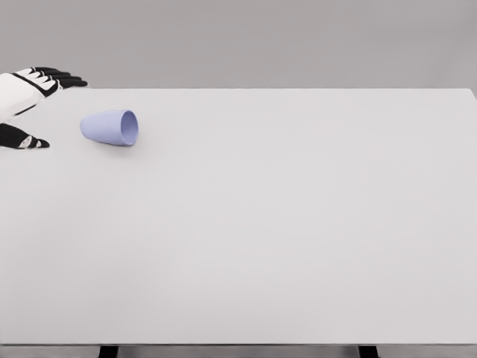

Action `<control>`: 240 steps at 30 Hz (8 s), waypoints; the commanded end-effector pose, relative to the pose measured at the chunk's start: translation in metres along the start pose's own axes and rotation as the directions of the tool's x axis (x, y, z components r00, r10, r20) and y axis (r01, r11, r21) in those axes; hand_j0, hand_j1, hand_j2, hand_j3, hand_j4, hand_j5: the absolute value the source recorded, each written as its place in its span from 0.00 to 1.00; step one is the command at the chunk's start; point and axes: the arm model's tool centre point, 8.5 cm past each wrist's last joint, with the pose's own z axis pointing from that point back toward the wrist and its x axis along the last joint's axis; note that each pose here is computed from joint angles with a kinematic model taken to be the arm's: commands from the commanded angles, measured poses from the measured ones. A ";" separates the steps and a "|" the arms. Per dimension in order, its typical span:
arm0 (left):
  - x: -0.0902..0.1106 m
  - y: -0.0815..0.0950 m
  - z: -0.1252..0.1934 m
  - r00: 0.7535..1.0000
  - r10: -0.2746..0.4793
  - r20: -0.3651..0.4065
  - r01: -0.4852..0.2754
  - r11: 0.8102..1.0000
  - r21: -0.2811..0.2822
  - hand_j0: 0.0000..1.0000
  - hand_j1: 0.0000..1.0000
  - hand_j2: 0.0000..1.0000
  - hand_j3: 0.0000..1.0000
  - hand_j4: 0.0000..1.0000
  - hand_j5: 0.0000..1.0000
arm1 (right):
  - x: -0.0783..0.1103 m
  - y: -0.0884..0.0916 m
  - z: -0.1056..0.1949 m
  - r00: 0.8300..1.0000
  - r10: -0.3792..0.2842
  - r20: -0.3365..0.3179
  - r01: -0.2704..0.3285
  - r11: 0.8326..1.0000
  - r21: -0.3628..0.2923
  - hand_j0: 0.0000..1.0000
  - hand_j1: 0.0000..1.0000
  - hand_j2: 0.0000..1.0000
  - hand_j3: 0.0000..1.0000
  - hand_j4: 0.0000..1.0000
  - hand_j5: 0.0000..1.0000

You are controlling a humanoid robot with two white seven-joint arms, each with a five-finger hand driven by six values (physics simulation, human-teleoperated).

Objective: Flip the cup with left arm and place it on the table

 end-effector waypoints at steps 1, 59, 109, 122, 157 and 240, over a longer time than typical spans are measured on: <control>-0.021 -0.058 -0.017 0.978 0.174 -0.116 -0.191 0.969 -0.155 1.00 1.00 1.00 1.00 1.00 1.00 | 0.000 0.000 0.000 1.000 -0.001 0.000 0.001 1.000 0.000 1.00 1.00 1.00 1.00 1.00 1.00; -0.052 -0.091 -0.157 0.913 0.264 -0.312 -0.347 0.904 -0.250 1.00 1.00 1.00 1.00 1.00 1.00 | 0.000 0.000 0.000 1.000 0.001 0.001 -0.001 1.000 0.000 1.00 1.00 1.00 1.00 1.00 1.00; -0.058 -0.092 -0.161 0.886 0.320 -0.335 -0.405 0.887 -0.223 0.55 0.55 0.55 0.55 0.55 0.55 | 0.000 0.000 0.000 1.000 0.001 0.001 -0.001 1.000 0.000 1.00 1.00 1.00 1.00 1.00 1.00; -0.046 -0.057 -0.163 0.874 0.437 -0.212 -0.463 0.881 -0.092 0.54 0.54 0.54 0.54 0.54 0.54 | 0.000 0.000 0.000 1.000 -0.001 0.000 0.001 1.000 0.000 1.00 1.00 1.00 1.00 1.00 1.00; -0.027 -0.090 -0.166 0.621 0.784 -0.002 -0.781 0.619 0.086 0.54 0.54 0.54 0.54 0.54 0.54 | 0.000 0.000 0.000 1.000 0.001 0.000 -0.001 1.000 0.000 1.00 1.00 1.00 1.00 1.00 1.00; 0.003 -0.201 -0.145 0.190 0.922 0.337 -0.939 0.071 0.336 0.56 0.56 0.56 0.56 0.56 0.56 | 0.000 0.000 0.000 1.000 -0.001 0.000 0.001 1.000 0.000 1.00 1.00 1.00 1.00 1.00 1.00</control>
